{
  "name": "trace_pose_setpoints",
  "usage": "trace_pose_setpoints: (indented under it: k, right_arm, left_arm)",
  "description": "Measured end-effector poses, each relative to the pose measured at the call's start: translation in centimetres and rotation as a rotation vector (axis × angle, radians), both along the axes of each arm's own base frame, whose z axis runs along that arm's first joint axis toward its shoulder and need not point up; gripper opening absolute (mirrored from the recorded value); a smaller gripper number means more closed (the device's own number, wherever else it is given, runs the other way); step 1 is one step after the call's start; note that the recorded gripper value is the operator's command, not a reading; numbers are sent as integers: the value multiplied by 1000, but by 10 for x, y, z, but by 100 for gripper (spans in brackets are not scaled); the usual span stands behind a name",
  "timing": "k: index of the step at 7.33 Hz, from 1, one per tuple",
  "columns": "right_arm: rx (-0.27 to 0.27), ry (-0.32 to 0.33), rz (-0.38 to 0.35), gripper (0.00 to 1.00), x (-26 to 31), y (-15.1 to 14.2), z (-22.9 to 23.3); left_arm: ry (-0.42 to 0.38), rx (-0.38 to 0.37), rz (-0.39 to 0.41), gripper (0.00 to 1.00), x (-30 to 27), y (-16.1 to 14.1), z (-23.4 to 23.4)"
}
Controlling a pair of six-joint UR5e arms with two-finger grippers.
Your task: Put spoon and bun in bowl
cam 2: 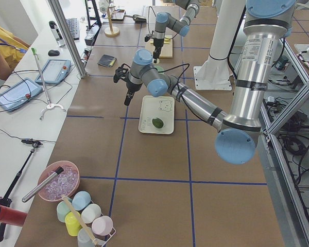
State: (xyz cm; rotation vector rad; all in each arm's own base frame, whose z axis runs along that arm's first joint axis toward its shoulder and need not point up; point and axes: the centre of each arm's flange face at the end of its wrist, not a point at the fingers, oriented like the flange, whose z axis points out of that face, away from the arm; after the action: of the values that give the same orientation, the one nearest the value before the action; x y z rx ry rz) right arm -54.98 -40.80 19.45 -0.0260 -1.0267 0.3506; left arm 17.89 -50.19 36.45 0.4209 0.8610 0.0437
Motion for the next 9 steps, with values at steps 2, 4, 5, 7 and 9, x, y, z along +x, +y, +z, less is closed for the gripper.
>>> trace_pose_setpoints:
  k: [2,4,5,7,9]
  right_arm:
    - [-14,-5,25,82,-27,6,-19]
    - [-15,10,28,100,-35,10,-14]
    - [-15,18,28,100,-37,9,-10]
    - [-19,18,34,100,-8,0,7]
    - [31,39,-8,100,87,-8,65]
  left_arm:
    - [-4,3,2,100,-3,-1,1]
    - [-4,2,1,100,-3,-1,2]
    - [-5,1,1,100,-3,-1,3]
    - [-45,17,26,100,-15,2,22]
    - [-147,88,85,100,-65,-5,68]
